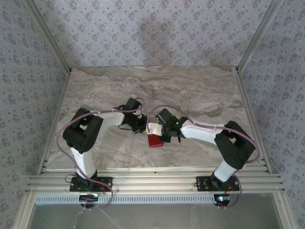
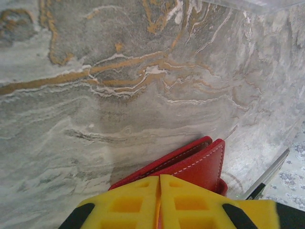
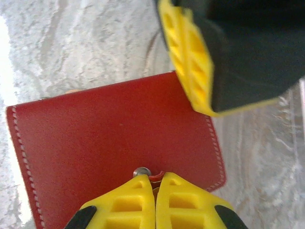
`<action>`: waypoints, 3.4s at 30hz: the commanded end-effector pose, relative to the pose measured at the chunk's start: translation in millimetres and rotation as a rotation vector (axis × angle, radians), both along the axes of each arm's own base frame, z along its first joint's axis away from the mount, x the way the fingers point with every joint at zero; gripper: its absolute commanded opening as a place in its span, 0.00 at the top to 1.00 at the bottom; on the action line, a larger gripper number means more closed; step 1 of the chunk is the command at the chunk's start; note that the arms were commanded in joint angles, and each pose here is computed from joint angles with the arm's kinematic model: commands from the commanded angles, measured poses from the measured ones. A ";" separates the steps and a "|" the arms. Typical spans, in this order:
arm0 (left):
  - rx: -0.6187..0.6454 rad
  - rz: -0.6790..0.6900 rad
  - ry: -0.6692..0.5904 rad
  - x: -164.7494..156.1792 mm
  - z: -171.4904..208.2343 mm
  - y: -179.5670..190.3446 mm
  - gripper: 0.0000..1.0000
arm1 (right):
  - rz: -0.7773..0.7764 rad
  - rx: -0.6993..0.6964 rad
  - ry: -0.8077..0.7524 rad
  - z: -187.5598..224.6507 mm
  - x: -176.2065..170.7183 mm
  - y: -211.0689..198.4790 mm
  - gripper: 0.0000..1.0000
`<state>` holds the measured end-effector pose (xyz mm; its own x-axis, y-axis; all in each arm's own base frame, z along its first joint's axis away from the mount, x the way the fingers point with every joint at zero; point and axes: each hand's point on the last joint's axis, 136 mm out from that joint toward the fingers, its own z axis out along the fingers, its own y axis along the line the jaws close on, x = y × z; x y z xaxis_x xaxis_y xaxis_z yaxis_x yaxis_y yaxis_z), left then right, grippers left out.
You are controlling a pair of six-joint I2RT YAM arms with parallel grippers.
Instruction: Take the credit cards out of the card holder
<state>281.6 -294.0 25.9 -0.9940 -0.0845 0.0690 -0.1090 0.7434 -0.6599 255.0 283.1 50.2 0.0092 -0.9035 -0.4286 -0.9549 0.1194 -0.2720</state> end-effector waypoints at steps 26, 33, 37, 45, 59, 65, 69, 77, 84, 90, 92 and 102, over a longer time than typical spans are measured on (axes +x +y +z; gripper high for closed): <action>0.257 0.057 -0.132 -2.8 50.0 53.1 0.77 | -1.092 0.469 0.415 60.3 -0.6 -41.4 0.48; 0.275 0.087 -0.122 -11.7 42.3 70.0 0.76 | -1.012 0.298 0.495 37.0 8.3 -18.4 0.39; 0.285 0.097 -0.109 -17.1 36.4 76.1 0.76 | -0.988 0.195 0.520 17.6 13.5 -8.6 0.39; 0.272 0.100 -0.096 -19.1 31.0 74.4 0.75 | -1.033 0.082 0.524 -2.5 19.2 -13.7 0.47; 0.265 0.063 -0.102 -17.0 33.2 59.5 0.74 | -1.103 0.088 0.520 -1.0 12.7 -35.7 0.86; 0.257 0.029 -0.108 -20.1 37.1 41.0 0.68 | -1.144 0.219 0.566 14.6 6.8 -32.6 0.96; 0.251 0.003 -0.113 -22.2 39.2 25.3 0.60 | -1.179 0.331 0.605 27.0 3.4 -29.3 0.98; 0.231 -0.045 -0.119 -29.3 43.5 -1.7 0.37 | -1.218 0.519 0.695 46.6 -3.9 -19.6 1.00; 0.224 -0.059 -0.120 -33.5 45.1 -7.0 0.28 | -1.206 0.618 0.738 63.5 -6.8 -12.7 1.00; 0.216 -0.055 -0.123 -35.3 47.5 -6.3 0.22 | -1.197 0.634 0.752 67.5 -8.5 -9.4 1.00; 0.211 -0.050 -0.129 -34.3 50.1 -6.8 0.21 | -1.199 0.632 0.753 66.2 -9.2 -9.2 1.00; 0.173 -0.019 -0.149 -32.3 59.5 -8.4 0.11 | -1.208 0.639 0.752 66.7 -9.8 -9.8 1.00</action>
<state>246.3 -293.6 63.8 -0.9970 -0.0495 -0.0595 -0.0158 0.8828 -0.4696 249.2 270.9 111.3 -0.9468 0.1017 -0.3053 -0.1005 0.8079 0.5806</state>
